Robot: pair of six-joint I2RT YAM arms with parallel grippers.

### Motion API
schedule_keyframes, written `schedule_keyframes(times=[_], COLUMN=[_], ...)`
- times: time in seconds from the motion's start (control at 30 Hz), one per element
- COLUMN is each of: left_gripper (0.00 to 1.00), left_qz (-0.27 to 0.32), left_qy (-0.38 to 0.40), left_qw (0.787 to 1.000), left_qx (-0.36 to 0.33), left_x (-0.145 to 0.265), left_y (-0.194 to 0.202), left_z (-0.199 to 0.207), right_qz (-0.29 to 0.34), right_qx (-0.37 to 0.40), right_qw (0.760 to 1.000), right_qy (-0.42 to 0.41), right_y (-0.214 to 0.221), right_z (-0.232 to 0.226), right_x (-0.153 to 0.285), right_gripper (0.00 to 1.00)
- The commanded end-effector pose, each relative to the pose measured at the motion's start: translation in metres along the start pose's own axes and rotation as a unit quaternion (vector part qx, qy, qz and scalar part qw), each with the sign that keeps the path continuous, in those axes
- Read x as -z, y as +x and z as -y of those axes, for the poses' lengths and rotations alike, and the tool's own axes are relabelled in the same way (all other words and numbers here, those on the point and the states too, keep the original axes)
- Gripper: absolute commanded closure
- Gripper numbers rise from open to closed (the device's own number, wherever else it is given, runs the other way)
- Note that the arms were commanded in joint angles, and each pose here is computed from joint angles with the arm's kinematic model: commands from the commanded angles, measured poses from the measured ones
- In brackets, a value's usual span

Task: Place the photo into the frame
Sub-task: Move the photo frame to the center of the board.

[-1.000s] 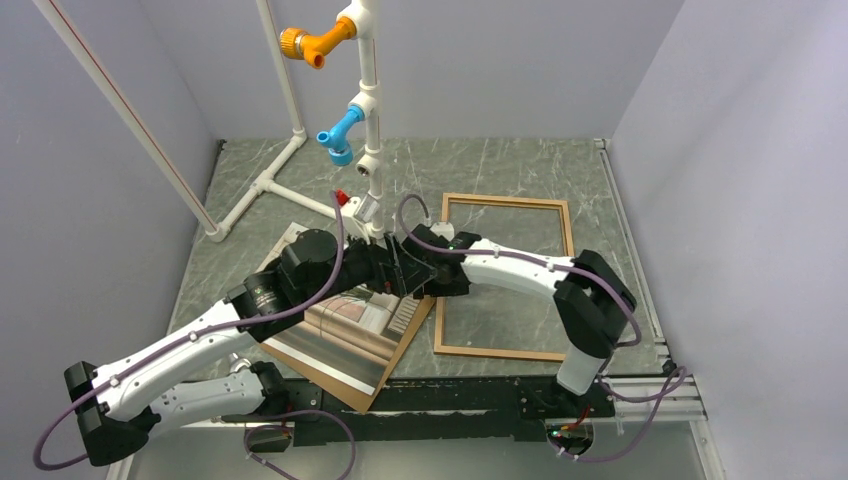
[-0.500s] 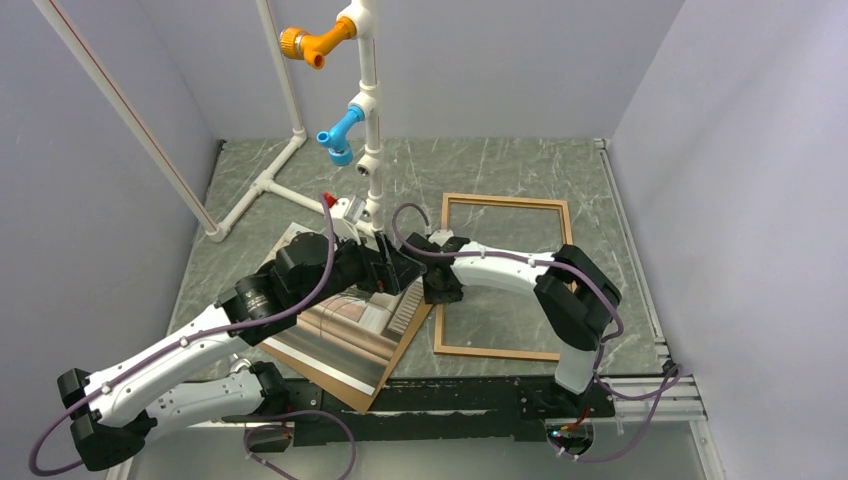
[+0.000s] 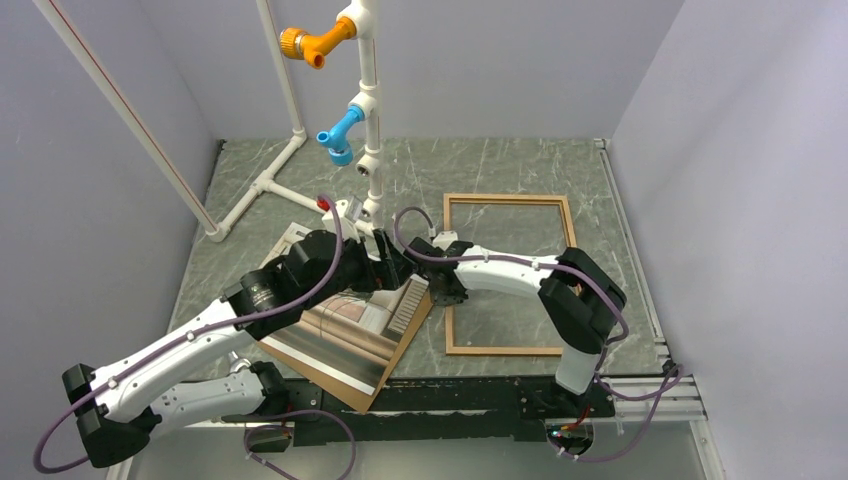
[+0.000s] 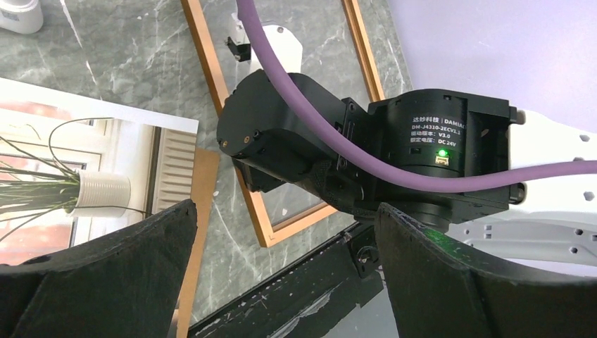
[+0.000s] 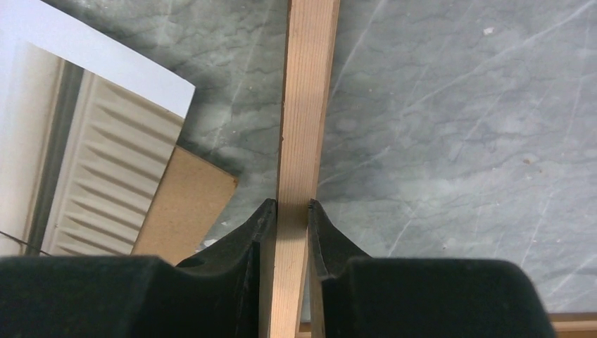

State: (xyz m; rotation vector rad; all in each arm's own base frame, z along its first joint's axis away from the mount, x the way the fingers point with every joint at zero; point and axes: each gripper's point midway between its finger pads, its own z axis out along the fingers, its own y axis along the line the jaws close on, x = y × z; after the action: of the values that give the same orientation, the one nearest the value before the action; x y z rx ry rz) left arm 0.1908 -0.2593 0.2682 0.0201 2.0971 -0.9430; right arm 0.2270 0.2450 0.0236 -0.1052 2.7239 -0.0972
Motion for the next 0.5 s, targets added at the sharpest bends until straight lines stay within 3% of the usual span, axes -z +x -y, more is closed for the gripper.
schedule_keyframes(times=[0.0,0.3,0.47], left_gripper=[0.00,0.00,0.01], left_qz=[0.018,0.007,0.002], left_qy=[0.003,-0.001,0.002], left_qw=[1.000,1.000,1.000], left_qx=[0.010,0.008,0.006], left_x=[0.004,0.001,0.001], left_y=[-0.016,-0.013,-0.013], left_z=[0.009,0.010,0.012], right_qz=[0.002,0.001,0.012], right_qx=[0.021,0.010,0.002], right_qw=[0.999,0.999,1.000], right_qy=[0.049,0.040,0.001], right_y=[0.006,0.008,-0.002], right_z=[0.029,0.038,0.024], right_x=[0.004,0.005,0.017], right_gripper=[0.85,0.80,0.70])
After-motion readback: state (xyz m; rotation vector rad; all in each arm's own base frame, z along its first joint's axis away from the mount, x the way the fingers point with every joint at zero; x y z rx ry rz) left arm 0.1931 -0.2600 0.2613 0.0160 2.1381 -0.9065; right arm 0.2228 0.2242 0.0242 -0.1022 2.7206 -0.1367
